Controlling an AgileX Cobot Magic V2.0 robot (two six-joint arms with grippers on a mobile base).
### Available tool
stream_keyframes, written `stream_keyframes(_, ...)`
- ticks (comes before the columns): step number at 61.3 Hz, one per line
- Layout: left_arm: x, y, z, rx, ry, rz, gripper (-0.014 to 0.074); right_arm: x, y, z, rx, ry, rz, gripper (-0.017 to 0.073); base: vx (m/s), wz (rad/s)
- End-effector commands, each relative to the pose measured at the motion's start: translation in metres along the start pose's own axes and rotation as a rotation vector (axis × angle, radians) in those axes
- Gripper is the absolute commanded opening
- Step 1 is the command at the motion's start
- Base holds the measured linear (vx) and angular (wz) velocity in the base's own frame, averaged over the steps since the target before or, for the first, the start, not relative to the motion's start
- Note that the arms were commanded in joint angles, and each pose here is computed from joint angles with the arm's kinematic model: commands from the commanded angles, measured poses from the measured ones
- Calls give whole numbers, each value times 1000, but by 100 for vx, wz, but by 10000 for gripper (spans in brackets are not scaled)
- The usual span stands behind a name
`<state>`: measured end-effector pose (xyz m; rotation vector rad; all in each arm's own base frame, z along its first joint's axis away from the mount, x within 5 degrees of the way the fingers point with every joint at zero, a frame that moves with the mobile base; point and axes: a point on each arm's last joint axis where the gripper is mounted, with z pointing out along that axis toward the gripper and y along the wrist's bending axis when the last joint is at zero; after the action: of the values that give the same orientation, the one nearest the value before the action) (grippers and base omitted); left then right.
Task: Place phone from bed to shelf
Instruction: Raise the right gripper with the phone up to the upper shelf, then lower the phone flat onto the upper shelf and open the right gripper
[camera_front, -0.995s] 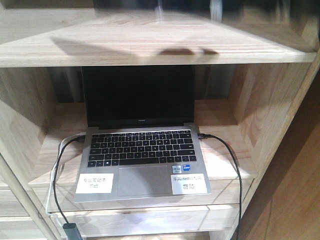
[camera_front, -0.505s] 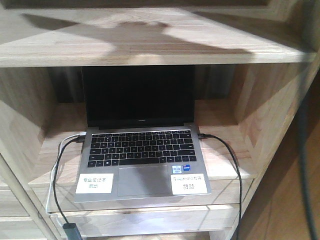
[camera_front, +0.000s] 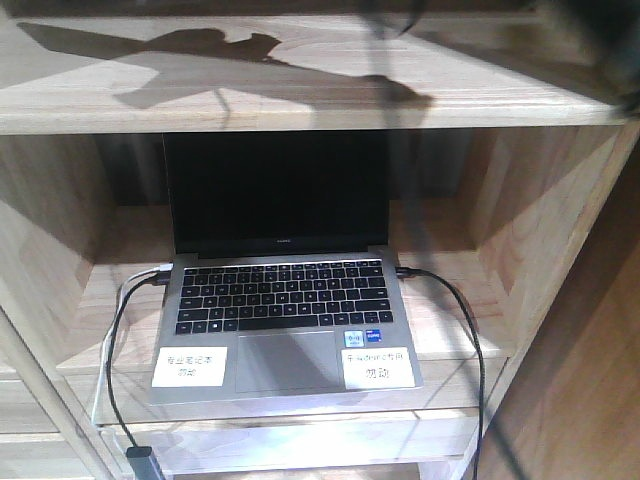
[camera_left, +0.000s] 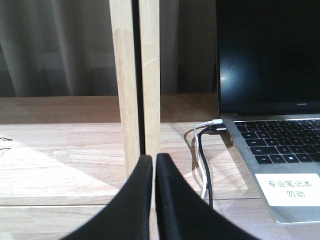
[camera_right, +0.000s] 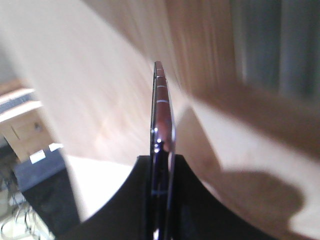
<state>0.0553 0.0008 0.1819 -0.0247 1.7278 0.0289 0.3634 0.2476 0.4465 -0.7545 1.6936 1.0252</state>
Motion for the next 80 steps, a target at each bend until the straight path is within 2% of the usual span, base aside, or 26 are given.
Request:
stream_keyframes(1,-6,1,0,-10,-76,-10,1,-22,5,-9,28,-126,7,-1,0,0)
stream_keyframes(19,-6,1,0,-10,-76,-10,1,-4,-13,9,48,-83,27,6,0,0)
stream_keyframes(31,-6,1,0,-10,-76,-10,1,-3,-15,9,67,-70,2,55,0,0)
stream_keyframes(42,-6,1,0,-10,-76,-10,1,-2,-17,9,84,-55,-24,185,0,0)
stream_keyframes(57,-6,1,0,-10,-76,-10,1,-2,-18,9,94,-60,-20,520,0,0)
stream_keyframes(61,-6,1,0,-10,-76,-10,1,-3,-18,9,101,-64,-23,575,0,0)
stream_keyframes(67,-6,1,0,-10,-76,-10,1,-2,-19,9,114,-62,-34,619,0,0)
stream_keyframes(73,-6,1,0,-10,-76,-10,1,-3,-19,7,125,-56,-54,613,0,0)
stream_keyframes(80,-6,1,0,-10,-76,-10,1,-6,-17,2,150,-44,-103,594,0,0)
